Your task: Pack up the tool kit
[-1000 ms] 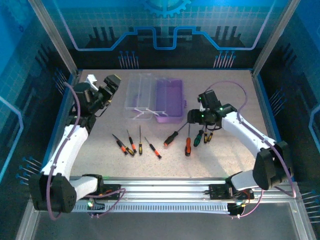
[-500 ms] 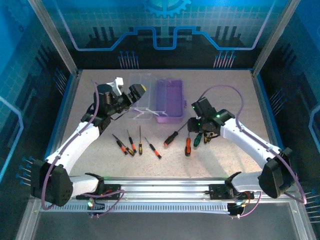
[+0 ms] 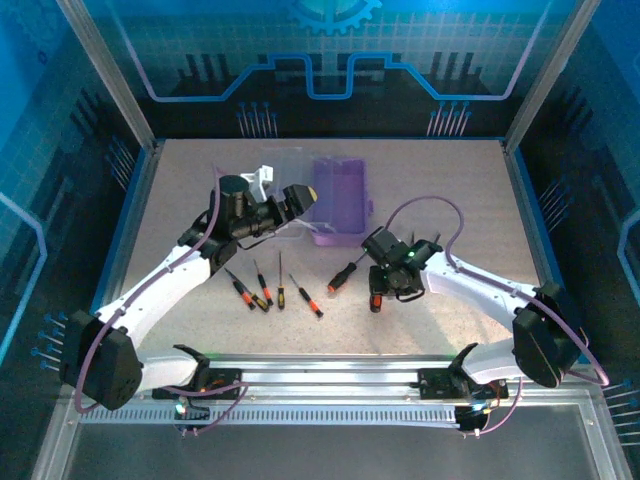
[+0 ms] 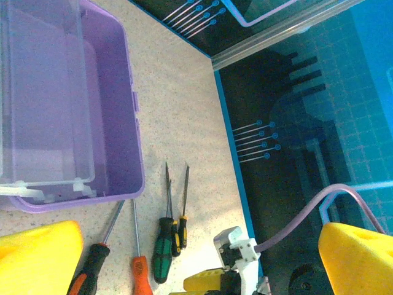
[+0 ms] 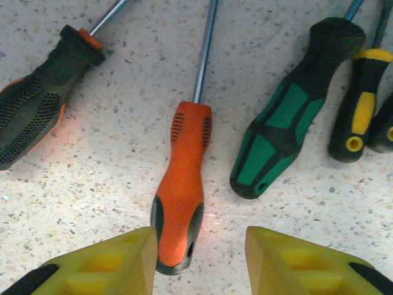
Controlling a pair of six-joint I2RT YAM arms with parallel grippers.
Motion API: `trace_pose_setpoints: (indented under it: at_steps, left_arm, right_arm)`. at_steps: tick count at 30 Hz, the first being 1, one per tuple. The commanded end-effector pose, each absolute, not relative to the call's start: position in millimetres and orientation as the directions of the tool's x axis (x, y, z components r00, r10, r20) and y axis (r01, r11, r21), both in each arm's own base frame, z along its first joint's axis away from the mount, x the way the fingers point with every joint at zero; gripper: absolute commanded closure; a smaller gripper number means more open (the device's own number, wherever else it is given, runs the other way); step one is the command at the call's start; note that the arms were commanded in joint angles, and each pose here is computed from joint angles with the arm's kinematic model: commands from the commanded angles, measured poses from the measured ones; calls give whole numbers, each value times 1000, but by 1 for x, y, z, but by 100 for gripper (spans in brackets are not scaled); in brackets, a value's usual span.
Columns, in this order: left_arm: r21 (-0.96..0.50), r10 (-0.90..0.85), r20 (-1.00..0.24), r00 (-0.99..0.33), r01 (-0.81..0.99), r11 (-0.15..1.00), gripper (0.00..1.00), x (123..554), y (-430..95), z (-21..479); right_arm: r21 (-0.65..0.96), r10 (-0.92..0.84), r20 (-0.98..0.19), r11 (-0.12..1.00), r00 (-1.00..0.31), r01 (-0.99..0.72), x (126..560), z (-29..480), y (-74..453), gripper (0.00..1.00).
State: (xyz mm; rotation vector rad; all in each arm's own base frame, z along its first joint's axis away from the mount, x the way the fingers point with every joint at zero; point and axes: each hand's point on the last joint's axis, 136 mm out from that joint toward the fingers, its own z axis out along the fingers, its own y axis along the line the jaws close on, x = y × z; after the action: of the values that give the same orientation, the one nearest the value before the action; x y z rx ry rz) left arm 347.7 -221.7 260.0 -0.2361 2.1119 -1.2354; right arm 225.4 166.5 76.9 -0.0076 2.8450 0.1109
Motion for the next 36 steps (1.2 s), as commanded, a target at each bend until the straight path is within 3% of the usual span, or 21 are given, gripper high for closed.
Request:
trace_pose_setpoints:
  at_steps: [1,9,13,20,27,36]
  left_arm:
    - [-798,-426,-482,-766,183,574,1,347,-225,256]
    - [-815,-475,-419,-774,89,573,1,346,-224,246]
    - [-807,-561,-359,-746,-53,588,1,351,-212,241]
    - [-758,-526,-478,-704,29,651,1,370,-217,275]
    - [-700,-434,-574,-695,141,700,1,368,-220,283]
    - [-697,-427,-573,-699,142,703,1,363,-219,272]
  right_arm:
    - [113,20,-301,993,-954,-15,225,77,179,57]
    - [94,31,-231,996,-972,10,229,50,189,54]
    - [66,44,-185,997,-982,32,227,39,191,53]
    - [45,55,-163,998,-985,48,225,21,193,53]
    - [10,90,-180,996,-980,90,225,12,183,61]
    - [37,124,-243,992,-962,118,232,28,182,74]
